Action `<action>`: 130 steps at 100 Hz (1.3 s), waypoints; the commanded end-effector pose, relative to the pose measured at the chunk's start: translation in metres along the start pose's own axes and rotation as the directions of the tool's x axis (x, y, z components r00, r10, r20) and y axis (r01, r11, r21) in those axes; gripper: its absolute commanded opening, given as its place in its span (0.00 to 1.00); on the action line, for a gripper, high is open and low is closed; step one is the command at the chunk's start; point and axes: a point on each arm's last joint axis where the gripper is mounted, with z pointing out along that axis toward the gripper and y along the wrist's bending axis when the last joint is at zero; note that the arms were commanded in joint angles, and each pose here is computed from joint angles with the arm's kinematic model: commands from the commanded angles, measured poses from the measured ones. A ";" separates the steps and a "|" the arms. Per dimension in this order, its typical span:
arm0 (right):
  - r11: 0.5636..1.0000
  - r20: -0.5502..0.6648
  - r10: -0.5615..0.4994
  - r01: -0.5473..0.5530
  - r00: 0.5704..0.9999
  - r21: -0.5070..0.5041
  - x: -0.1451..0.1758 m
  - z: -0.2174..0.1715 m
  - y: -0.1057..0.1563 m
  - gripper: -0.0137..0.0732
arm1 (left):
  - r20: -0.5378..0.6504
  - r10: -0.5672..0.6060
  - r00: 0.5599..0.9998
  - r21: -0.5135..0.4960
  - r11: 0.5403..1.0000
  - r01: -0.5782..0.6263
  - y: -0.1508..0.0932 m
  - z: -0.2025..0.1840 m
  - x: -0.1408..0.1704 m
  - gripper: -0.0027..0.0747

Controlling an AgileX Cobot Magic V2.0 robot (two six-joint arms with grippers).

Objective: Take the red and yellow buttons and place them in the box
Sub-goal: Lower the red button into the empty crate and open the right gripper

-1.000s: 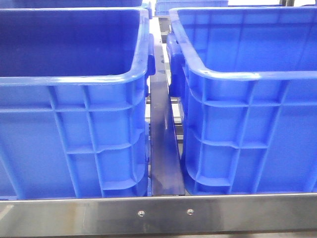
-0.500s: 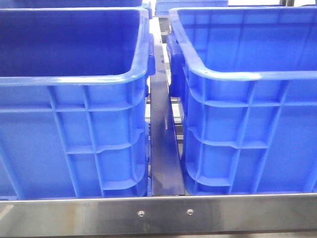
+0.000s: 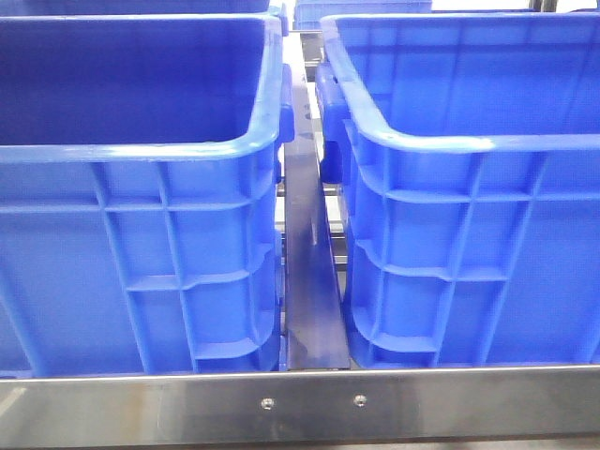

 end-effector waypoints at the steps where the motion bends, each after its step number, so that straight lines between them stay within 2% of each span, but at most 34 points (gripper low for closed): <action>1: 0.999 0.085 -0.042 0.040 0.996 0.024 -0.017 -0.008 0.004 0.41 | 0.129 -0.056 0.990 -0.048 0.997 0.062 0.018 -0.019 -0.002 0.81; 14: 0.993 0.110 -0.099 0.091 0.989 0.080 -0.020 -0.008 0.000 0.41 | 0.173 -0.105 0.979 -0.149 0.980 0.132 0.039 -0.034 0.016 0.81; 27: 0.974 0.139 -0.173 0.149 0.975 0.169 -0.024 -0.009 -0.007 0.41 | 0.245 -0.108 0.964 -0.176 0.972 0.154 0.045 -0.047 0.028 0.80; 34: 0.958 0.154 -0.207 0.169 0.966 0.231 -0.026 -0.010 -0.012 0.41 | 0.277 -0.100 0.956 -0.174 0.973 0.152 0.045 -0.052 0.030 0.75; 46: 0.921 0.147 -0.266 0.206 0.953 0.330 -0.028 -0.006 -0.023 0.41 | 0.288 -0.094 0.953 -0.176 0.973 0.149 0.045 -0.055 0.030 0.55; 47: 0.920 0.141 -0.268 0.210 0.953 0.331 -0.027 -0.005 -0.024 0.41 | 0.288 -0.094 0.953 -0.176 0.973 0.149 0.045 -0.055 0.030 0.50; 57: 0.888 0.088 -0.309 0.255 0.947 0.383 -0.022 0.007 -0.036 0.41 | 0.288 -0.086 0.954 -0.183 0.973 0.142 0.046 -0.055 0.030 0.25; 66: 0.876 0.030 -0.301 0.263 0.953 0.404 -0.013 0.023 -0.048 0.41 | 0.290 -0.080 0.954 -0.187 0.973 0.138 0.046 -0.055 0.030 0.01; 80: 0.838 -0.050 -0.276 0.265 0.960 0.476 0.002 0.046 -0.072 0.41 | 0.290 -0.079 0.954 -0.187 0.973 0.138 0.046 -0.055 0.030 0.01; 91: 0.797 -0.121 -0.287 0.308 0.950 0.519 0.014 0.063 -0.089 0.41 | 0.290 -0.079 0.954 -0.187 0.973 0.138 0.046 -0.055 0.030 0.01; 105: 0.789 -0.185 -0.291 0.344 0.939 0.508 0.022 0.087 -0.102 0.41 | 0.290 -0.079 0.954 -0.187 0.973 0.138 0.046 -0.055 0.030 0.01; 130: 0.782 -0.218 -0.285 0.358 0.933 0.509 0.024 0.126 -0.119 0.41 | 0.290 -0.079 0.954 -0.187 0.973 0.138 0.046 -0.055 0.030 0.01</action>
